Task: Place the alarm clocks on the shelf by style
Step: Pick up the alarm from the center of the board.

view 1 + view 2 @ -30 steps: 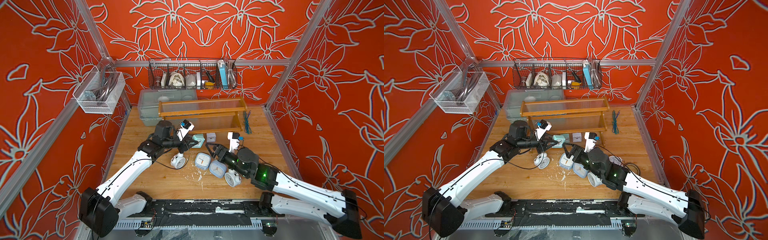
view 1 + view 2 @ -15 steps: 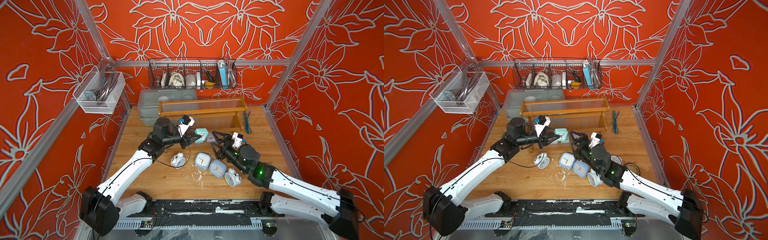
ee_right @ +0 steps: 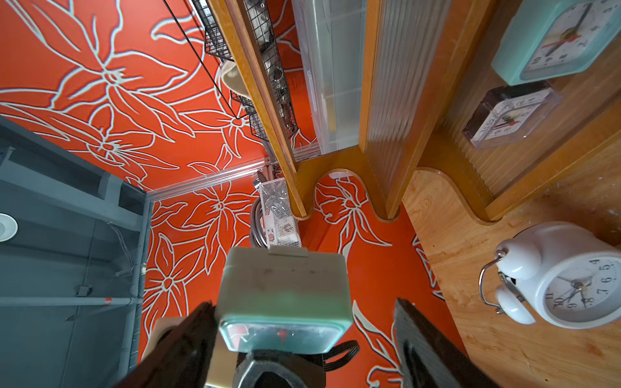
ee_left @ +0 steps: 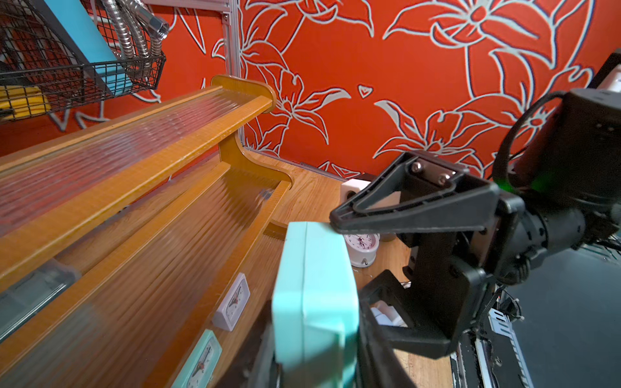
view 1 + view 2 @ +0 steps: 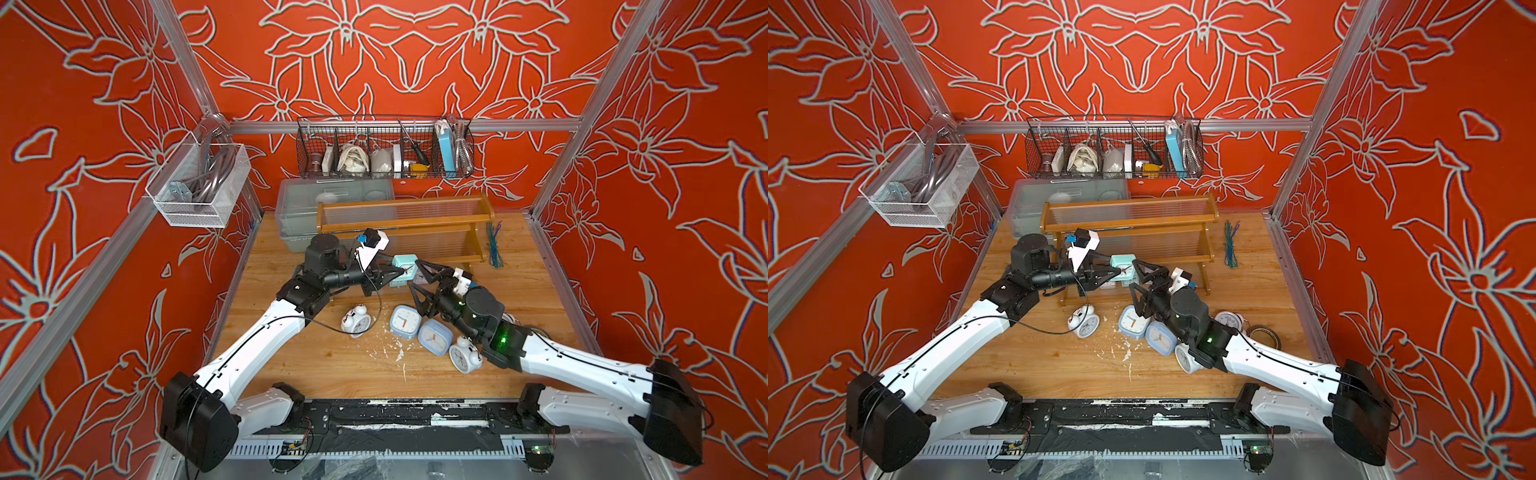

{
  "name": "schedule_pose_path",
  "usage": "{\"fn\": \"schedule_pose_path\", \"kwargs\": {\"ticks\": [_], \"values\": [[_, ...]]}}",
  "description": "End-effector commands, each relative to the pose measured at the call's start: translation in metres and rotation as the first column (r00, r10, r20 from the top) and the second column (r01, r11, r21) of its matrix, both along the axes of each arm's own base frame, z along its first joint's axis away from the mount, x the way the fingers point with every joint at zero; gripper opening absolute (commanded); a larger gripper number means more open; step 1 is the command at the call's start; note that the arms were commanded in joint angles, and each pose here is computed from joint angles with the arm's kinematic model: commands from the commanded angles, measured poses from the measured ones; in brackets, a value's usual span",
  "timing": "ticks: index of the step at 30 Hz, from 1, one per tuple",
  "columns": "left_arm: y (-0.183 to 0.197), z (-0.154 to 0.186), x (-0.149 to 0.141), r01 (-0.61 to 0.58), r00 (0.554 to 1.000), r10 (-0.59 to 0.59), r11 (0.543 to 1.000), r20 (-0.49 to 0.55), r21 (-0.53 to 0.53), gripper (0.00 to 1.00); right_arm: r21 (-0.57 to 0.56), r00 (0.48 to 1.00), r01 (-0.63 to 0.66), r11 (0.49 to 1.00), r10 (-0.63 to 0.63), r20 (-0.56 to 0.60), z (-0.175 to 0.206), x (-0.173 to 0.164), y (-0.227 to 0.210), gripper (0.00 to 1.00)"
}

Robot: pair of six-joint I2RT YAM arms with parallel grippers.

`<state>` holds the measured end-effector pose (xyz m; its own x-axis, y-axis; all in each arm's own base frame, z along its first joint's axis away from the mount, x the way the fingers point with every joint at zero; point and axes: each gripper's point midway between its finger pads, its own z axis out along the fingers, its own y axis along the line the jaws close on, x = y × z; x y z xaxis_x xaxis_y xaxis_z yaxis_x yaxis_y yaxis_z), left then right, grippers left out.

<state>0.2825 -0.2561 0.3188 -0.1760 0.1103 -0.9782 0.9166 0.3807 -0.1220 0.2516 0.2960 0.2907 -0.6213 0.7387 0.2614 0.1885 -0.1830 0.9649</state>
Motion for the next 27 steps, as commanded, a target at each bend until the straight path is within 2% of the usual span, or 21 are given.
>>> {"fn": "schedule_pose_path", "kwargs": {"ticks": [1, 6, 20, 25, 27], "values": [[-0.002, 0.013, -0.008, 0.04, 0.999, -0.039, 0.999, 0.036, -0.035, 0.08, 0.026, 1.0, 0.002, 1.0, -0.002, -0.017, -0.007, 0.003, 0.001, 0.84], [-0.003, 0.01, -0.009, 0.049, 0.998, -0.047, 0.998, 0.032, -0.035, 0.08, 0.025, 1.0, 0.007, 1.0, -0.006, -0.016, -0.007, 0.002, 0.0, 0.75], [-0.003, 0.004, -0.01, 0.055, 0.998, -0.054, 0.998, 0.02, -0.037, 0.08, 0.02, 1.0, 0.003, 1.0, -0.003, -0.004, -0.005, 0.003, 0.001, 0.7], [-0.003, 0.003, -0.011, 0.057, 0.998, -0.056, 0.998, 0.018, -0.036, 0.1, 0.014, 1.0, 0.013, 1.0, -0.013, 0.009, -0.004, 0.002, -0.003, 0.62], [-0.003, 0.003, -0.011, 0.057, 0.998, -0.057, 0.998, 0.016, -0.035, 0.13, 0.004, 1.0, 0.024, 1.0, -0.024, 0.017, -0.004, 0.002, -0.006, 0.6]]}}
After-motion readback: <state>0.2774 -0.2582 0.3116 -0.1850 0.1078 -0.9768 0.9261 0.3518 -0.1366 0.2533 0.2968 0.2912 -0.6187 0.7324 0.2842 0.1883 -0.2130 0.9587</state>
